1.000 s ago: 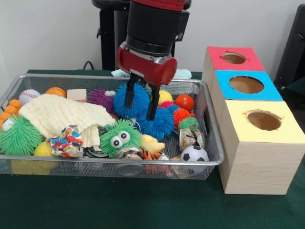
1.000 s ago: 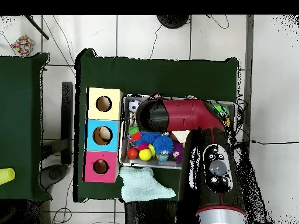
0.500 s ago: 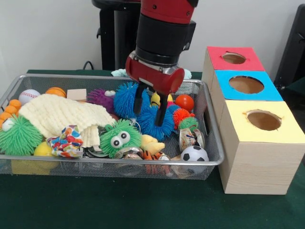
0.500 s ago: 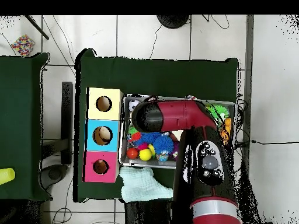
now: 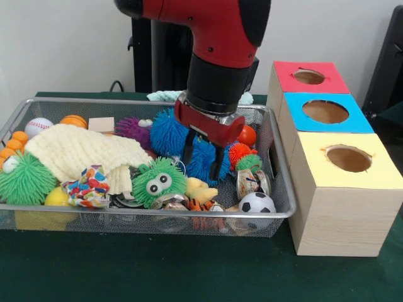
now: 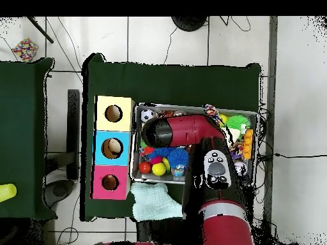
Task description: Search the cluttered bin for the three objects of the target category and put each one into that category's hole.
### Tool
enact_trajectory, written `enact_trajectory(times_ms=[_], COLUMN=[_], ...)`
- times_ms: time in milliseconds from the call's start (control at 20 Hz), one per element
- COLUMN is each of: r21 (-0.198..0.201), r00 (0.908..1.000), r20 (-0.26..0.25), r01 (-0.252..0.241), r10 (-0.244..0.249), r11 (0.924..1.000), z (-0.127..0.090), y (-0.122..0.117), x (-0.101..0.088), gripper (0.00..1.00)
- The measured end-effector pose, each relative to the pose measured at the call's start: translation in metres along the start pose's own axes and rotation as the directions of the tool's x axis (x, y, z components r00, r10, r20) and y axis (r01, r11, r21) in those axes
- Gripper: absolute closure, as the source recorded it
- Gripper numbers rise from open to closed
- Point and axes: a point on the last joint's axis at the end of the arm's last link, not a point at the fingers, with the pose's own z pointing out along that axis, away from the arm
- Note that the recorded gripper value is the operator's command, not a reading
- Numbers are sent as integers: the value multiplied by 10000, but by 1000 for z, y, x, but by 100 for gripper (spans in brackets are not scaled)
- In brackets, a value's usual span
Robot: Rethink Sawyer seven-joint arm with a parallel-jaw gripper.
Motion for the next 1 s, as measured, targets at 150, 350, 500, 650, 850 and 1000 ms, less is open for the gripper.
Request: enact_trajectory(times_ms=[150, 350, 500, 650, 850, 1000], r21=[124, 214, 154, 29, -110, -129], r00=[9998, 9994, 9992, 9993, 9998, 9999], r20=[-152, -285, -309, -242, -93, -23], r01=[111, 222, 260, 271, 195, 132], r10=[-109, -216, -255, -270, -196, -132], r11=[9999, 9995, 9995, 9996, 9997, 9998], z=[12, 31, 49, 60, 66, 64], y=[1, 0, 0, 2, 5, 4], x=[10, 22, 28, 30, 24, 21], gripper=[0, 0, 0, 0, 0, 0])
